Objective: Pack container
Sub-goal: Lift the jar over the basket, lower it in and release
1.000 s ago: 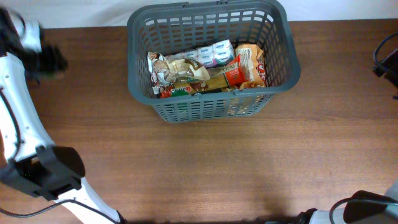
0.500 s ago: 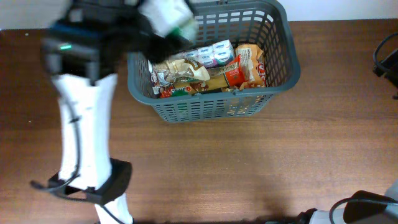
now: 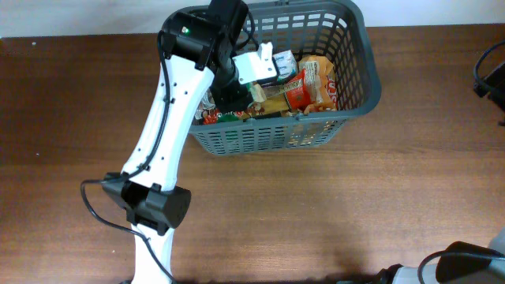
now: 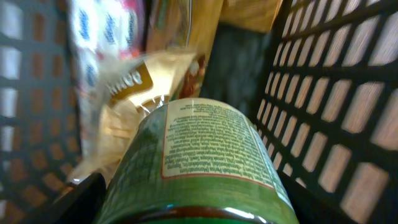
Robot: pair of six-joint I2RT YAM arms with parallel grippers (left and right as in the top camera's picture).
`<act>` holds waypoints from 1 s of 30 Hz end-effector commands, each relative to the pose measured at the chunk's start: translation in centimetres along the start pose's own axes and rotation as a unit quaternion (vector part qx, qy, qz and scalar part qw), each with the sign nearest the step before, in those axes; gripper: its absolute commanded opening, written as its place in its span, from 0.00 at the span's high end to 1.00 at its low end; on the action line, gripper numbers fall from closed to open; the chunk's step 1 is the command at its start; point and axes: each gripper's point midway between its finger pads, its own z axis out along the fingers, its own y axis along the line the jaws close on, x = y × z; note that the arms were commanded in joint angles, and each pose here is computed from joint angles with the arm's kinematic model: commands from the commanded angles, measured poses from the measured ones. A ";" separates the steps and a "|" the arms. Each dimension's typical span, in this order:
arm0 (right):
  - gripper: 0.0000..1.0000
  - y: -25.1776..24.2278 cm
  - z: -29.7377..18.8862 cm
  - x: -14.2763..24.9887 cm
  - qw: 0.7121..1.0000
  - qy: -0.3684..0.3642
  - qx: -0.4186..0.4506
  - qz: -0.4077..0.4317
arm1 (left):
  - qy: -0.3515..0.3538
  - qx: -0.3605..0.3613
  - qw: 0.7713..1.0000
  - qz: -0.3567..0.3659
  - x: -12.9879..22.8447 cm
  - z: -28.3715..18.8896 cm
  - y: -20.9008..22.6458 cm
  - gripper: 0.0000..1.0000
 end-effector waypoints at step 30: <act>0.01 0.0 -0.1 -0.2 1.000 -0.002 -0.001 0.000 | 0.104 0.076 0.991 -0.022 5.5 7.0 -1.1 0.01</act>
